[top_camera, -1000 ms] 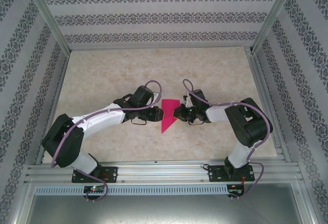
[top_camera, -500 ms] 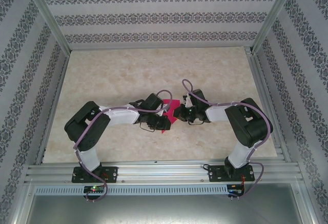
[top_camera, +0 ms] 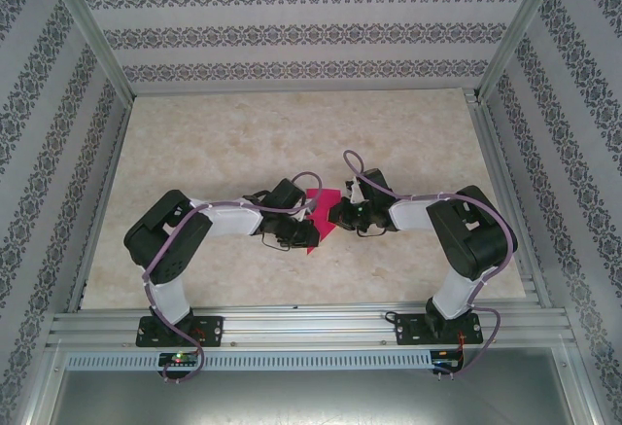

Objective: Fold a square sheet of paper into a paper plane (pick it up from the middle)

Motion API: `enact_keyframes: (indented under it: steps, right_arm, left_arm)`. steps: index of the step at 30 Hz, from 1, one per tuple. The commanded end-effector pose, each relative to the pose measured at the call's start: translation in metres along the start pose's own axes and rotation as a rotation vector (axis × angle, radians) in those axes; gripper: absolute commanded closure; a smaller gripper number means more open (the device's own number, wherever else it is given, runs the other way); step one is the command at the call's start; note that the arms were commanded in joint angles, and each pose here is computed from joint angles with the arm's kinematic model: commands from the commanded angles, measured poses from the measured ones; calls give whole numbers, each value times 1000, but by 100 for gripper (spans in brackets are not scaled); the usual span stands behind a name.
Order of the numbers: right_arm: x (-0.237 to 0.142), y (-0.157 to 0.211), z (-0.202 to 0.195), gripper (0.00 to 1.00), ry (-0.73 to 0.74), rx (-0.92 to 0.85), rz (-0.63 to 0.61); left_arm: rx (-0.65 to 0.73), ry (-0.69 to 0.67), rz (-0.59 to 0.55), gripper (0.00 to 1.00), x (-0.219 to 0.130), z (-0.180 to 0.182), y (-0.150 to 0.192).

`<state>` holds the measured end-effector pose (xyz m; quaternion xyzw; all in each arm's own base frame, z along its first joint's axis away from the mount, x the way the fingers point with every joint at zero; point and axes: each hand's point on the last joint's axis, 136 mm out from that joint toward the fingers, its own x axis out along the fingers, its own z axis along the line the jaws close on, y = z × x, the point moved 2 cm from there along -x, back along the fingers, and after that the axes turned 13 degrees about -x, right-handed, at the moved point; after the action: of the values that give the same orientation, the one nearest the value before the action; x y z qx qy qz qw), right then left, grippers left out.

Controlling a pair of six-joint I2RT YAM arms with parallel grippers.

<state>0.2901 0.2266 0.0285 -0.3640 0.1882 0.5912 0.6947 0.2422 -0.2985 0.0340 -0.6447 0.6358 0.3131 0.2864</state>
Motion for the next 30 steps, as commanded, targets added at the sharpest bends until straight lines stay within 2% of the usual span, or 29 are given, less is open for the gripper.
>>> enact_keyframes:
  steps: [1, 11, 20, 24, 28, 30]
  right_arm:
    - [2, 27, -40, 90, 177, 47, 80]
    - [0, 28, -43, 90, 195, 51, 84]
    - [0, 29, -44, 90, 200, 54, 86]
    - [1, 29, -46, 90, 207, 58, 86]
    - [2, 30, -48, 90, 211, 61, 90]
    - [1, 31, -48, 90, 213, 62, 90]
  left_arm:
    - [-78, -115, 66, 83, -1, 35, 23]
    - [-38, -136, 41, 82, -25, 31, 31]
    - [20, 60, -94, 79, -55, -28, 8]
    - [-6, 173, -47, 78, -44, -51, 1]
    - [-77, 227, 8, 79, -21, -52, -4]
    - [-116, 212, 20, 79, -10, -43, -4]
